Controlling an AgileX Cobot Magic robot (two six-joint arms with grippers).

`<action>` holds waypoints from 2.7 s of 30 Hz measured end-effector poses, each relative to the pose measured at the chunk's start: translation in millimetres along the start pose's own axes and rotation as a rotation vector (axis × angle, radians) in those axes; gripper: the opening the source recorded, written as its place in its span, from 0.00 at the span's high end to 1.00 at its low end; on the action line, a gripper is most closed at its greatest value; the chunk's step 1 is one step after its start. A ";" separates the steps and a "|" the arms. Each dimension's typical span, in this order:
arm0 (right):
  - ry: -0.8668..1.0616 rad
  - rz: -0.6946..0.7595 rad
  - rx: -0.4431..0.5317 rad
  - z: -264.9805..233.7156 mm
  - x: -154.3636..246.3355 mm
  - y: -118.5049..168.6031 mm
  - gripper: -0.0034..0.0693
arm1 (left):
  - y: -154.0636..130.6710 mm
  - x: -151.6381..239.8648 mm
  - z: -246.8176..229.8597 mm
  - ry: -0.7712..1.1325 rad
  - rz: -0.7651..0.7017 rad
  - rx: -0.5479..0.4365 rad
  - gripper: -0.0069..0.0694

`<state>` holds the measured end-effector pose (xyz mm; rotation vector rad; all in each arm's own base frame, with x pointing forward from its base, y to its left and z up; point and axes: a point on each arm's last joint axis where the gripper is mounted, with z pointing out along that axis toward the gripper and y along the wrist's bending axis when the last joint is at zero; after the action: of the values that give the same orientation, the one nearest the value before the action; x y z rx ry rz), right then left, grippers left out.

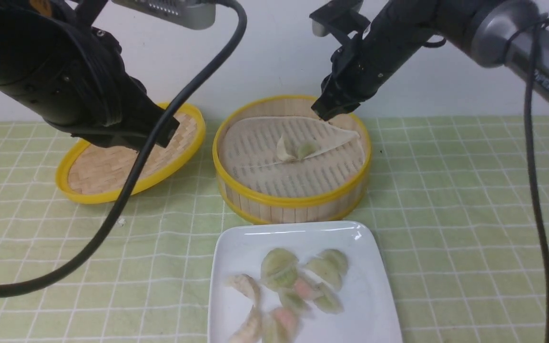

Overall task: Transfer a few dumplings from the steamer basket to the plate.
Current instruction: Use the right arm to grab a dumpling from inside the steamer, then use the right arm to put the dumpling into the plate

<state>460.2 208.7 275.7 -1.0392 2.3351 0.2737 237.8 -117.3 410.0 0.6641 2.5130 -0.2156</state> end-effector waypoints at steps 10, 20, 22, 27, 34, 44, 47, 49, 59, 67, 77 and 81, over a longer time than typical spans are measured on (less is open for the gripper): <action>-0.078 -0.010 0.064 93.0 19.4 -16.9 0.26 | 3.8 0.3 -0.1 0.003 0.014 -0.042 0.92; -0.083 0.051 0.033 128.5 33.6 -16.5 0.23 | 3.9 0.3 -0.1 0.004 0.014 -0.043 0.92; -0.075 0.056 0.023 128.5 34.4 -15.6 0.31 | 3.9 0.3 -0.1 0.004 0.014 -0.043 0.92; -0.029 0.044 -0.004 123.0 35.2 -13.0 0.47 | 3.9 0.3 -0.1 0.004 0.014 -0.043 0.92; 0.053 0.020 -0.053 86.5 21.9 -8.5 0.47 | 3.9 0.3 -0.1 0.004 0.014 -0.043 0.92; -0.004 0.117 0.008 -24.1 -11.8 0.2 0.47 | 3.2 0.2 -0.1 0.003 0.003 -0.034 0.92; 0.036 0.150 -0.015 -52.6 3.0 13.8 0.47 | 1.7 0.1 0.0 0.001 -0.005 -0.018 0.92; 0.088 0.186 -0.071 -66.5 24.7 29.6 0.47 | 0.3 0.0 0.0 0.000 -0.010 -0.003 0.92; 0.334 0.286 -0.270 -66.4 147.8 110.3 0.47 | -1.5 -9.2 39.8 0.099 -0.030 0.054 0.92; 0.332 0.260 -0.236 -29.3 175.3 138.2 0.47 | -1.1 -18.3 92.4 0.186 -0.025 0.098 0.92; 0.349 0.277 -0.243 -18.2 178.3 139.5 0.23 | 8.8 -69.9 160.7 0.164 -0.034 0.093 0.92; 0.360 0.278 -0.250 -18.7 179.0 140.2 0.16 | 12.5 -96.6 189.5 0.128 -0.030 0.091 0.92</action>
<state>252.8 185.6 183.3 -0.9356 2.8332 0.5348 400.9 -199.1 300.1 0.6963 2.6497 -0.3095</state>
